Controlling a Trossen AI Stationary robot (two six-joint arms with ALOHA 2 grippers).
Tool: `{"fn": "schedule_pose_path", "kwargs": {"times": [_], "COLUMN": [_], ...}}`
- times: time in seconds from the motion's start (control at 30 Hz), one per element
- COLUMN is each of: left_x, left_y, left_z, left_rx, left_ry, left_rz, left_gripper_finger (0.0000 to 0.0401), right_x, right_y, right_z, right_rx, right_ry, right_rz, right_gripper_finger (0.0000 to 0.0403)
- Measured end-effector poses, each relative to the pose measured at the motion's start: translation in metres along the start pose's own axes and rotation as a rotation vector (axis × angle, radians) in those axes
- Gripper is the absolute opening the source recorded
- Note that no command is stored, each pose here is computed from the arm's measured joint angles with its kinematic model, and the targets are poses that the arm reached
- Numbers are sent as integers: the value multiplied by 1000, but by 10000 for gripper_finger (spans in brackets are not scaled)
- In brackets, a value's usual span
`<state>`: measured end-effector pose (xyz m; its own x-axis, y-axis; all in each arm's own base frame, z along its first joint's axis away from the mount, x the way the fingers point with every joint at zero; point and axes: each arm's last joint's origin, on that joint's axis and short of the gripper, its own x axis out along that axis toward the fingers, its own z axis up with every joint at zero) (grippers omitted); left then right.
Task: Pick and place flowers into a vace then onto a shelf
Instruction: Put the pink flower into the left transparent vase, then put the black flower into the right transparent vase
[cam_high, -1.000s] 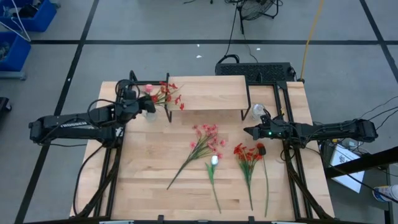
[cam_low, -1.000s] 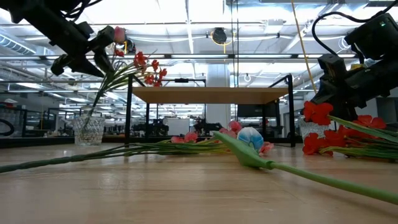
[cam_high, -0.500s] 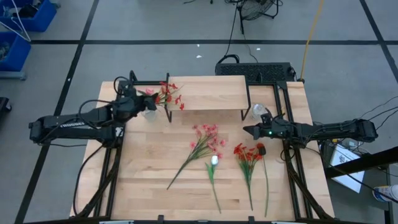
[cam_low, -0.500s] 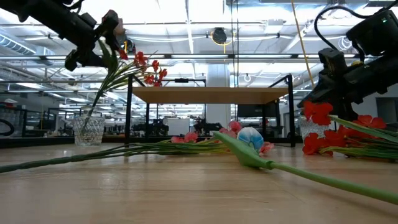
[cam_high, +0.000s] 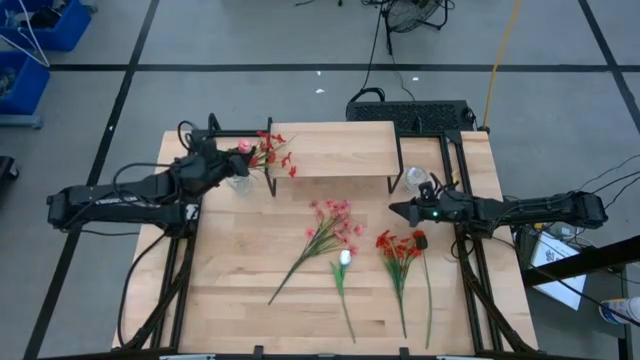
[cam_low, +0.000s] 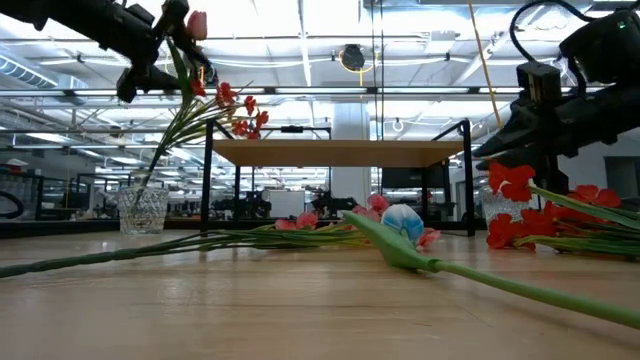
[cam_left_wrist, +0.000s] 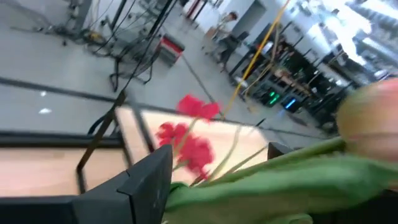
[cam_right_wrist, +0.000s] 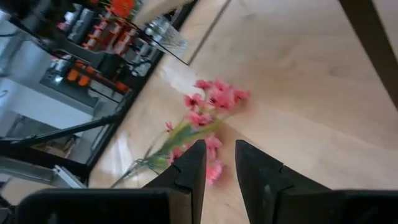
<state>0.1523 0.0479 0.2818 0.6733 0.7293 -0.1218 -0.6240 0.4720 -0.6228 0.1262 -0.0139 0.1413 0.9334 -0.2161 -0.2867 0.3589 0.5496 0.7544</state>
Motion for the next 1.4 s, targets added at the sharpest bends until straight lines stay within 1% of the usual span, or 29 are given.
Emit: {"fn": "schedule_pose_path", "kwargs": {"times": [0.13,0.23,0.33,0.43,0.63,0.7,0.87,0.93,1.0,1.13,1.3,1.4], "left_x": [-5,-7,-9,-9,-11,-12,-15,-16,-18,-21,-27,-29], "left_y": [-2,3,13,14,22,22,19,18,17,13,10,5], "left_z": [4,-1,-9,-13,-18,-19,-19,-19,-21,-25,-31,-34], "left_rx": [-15,-4,-34,-41,-59,-32,28,59,82,66,78,32], "left_ry": [-23,28,83,105,126,136,159,171,228,338,420,492], "left_rz": [-29,17,117,132,216,223,167,157,111,22,-38,-102], "left_gripper_finger": [267,267,267,271,312,332,384,396,396,388,386,386], "right_x": [0,0,0,0,0,0,0,0,0,0,-1,-2], "right_y": [3,4,4,4,4,4,4,4,4,5,9,14], "right_z": [2,3,2,2,2,2,2,2,2,2,5,8], "right_rx": [5,5,4,2,6,11,16,21,29,39,47,73], "right_ry": [-25,-28,-15,-14,-13,-13,-13,-12,-12,-8,-24,-37], "right_rz": [36,39,48,49,50,50,50,50,50,58,109,177], "right_gripper_finger": [77,77,77,77,77,77,77,77,77,77,77,77]}}
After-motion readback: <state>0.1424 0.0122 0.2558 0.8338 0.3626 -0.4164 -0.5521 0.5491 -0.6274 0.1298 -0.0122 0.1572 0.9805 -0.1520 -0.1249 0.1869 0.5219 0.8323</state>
